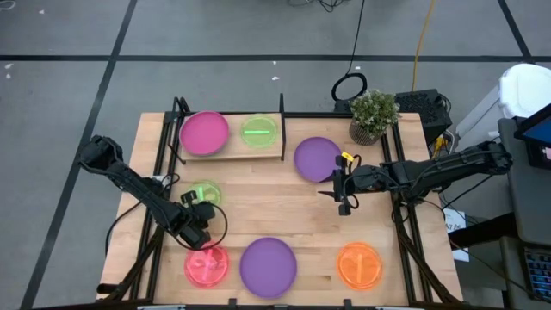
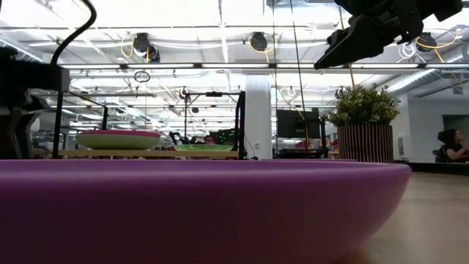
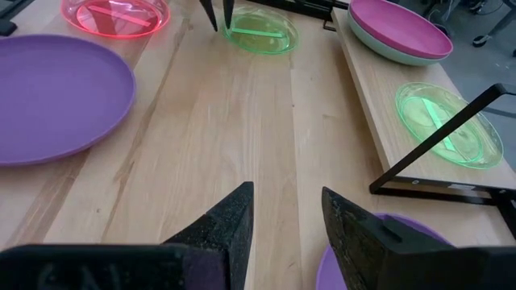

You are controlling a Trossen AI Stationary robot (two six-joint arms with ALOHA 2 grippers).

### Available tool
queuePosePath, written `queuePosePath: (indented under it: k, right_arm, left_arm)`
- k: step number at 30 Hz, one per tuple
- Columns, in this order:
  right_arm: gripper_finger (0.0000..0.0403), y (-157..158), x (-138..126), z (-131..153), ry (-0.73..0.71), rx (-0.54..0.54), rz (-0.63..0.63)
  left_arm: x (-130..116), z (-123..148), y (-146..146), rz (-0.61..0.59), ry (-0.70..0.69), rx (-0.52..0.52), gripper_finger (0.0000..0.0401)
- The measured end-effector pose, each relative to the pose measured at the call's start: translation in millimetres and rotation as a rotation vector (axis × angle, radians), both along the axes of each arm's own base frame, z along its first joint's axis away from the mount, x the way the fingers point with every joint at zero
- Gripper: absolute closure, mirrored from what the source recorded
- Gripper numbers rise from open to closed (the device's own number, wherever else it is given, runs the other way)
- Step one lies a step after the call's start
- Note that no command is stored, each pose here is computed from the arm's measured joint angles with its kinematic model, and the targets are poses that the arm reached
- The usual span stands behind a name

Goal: Place and stack plates onto a shelf
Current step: Stack the left green transparent plate into the green transparent plate on the shelf

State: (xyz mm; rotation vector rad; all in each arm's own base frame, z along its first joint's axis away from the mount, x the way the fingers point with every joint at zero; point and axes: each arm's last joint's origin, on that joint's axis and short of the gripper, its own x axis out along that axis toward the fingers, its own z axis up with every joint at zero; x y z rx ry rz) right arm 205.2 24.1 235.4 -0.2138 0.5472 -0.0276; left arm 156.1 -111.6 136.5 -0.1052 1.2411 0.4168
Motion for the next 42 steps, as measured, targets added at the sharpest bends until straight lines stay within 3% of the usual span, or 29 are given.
queuePosePath:
  k: [7, 14, 20, 33, 42]
  right_arm:
    - [0.0273, 0, 0, 0, 0.001, 0.0, 0.0]
    - [0.0273, 0, 0, 0, 0.001, 0.0, 0.0]
    - [0.0273, 0, 0, 0, 0.0, 0.002, -0.001]
    - [0.0273, 1, 8, -12, 0.063, -0.007, -0.003]
    - [0.0273, 1, 10, -26, 0.168, -0.046, 0.01]
  left_arm:
    - [-5, -7, 4, 0.011, 0.015, 0.017, 0.0303]
    - [-5, -6, 5, -0.013, 0.011, 0.045, 0.0386]
    - [-4, -4, 4, -0.02, 0.004, 0.055, 0.0395]
    - [31, 56, -8, -0.177, -0.021, 0.112, 0.0397]
    - [61, 94, 6, -0.341, -0.05, 0.215, 0.0398]
